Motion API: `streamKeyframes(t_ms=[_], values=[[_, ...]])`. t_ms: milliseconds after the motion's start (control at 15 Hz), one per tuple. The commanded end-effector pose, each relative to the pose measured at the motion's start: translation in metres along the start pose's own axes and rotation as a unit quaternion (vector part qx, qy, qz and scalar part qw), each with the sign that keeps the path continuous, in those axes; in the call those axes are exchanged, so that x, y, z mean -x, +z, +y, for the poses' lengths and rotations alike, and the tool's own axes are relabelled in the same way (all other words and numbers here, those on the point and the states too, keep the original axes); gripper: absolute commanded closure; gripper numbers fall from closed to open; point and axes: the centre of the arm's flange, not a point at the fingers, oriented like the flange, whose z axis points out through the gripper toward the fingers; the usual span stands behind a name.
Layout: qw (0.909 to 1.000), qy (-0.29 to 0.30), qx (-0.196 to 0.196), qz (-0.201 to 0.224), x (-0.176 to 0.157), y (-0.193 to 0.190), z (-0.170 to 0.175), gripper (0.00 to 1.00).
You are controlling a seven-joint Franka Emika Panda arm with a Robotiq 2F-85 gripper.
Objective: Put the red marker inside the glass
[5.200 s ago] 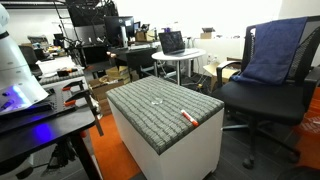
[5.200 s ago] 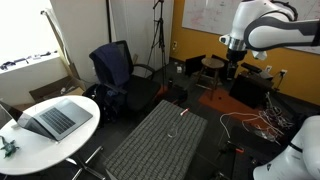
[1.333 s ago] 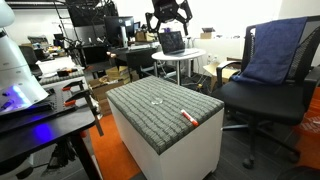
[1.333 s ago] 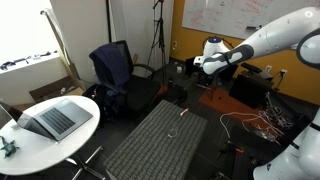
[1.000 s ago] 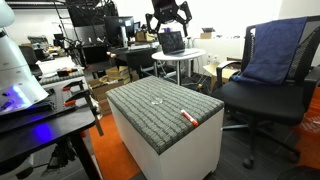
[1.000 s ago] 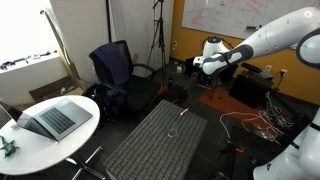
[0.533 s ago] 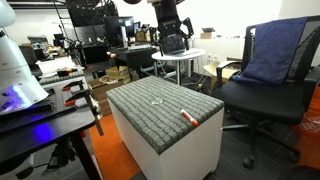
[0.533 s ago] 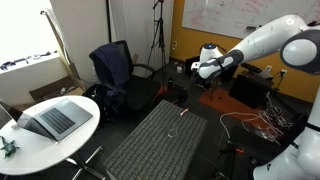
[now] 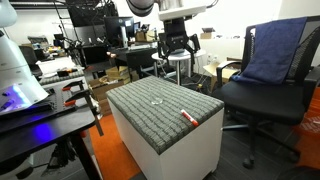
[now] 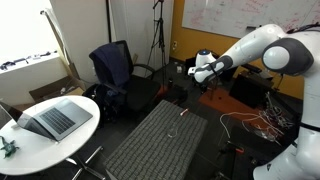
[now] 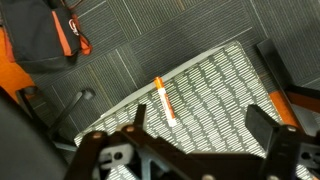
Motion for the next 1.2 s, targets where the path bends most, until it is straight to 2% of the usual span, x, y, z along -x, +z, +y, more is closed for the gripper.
streamKeyframes(t_ms=[0, 400, 733, 867, 1000, 1133], values=[[0.9998, -0.017, 0.006, 0.010, 0.000, 0.026, 0.019, 0.00], [0.9990, -0.038, -0.007, 0.022, -0.015, 0.069, 0.028, 0.00], [0.9990, -0.029, -0.018, 0.030, -0.028, 0.099, 0.029, 0.00], [0.9989, -0.016, -0.021, 0.039, -0.033, 0.111, 0.029, 0.00], [0.9968, -0.004, -0.034, 0.072, -0.036, 0.123, 0.029, 0.00], [0.9960, 0.009, -0.022, 0.086, -0.039, 0.134, 0.028, 0.00]])
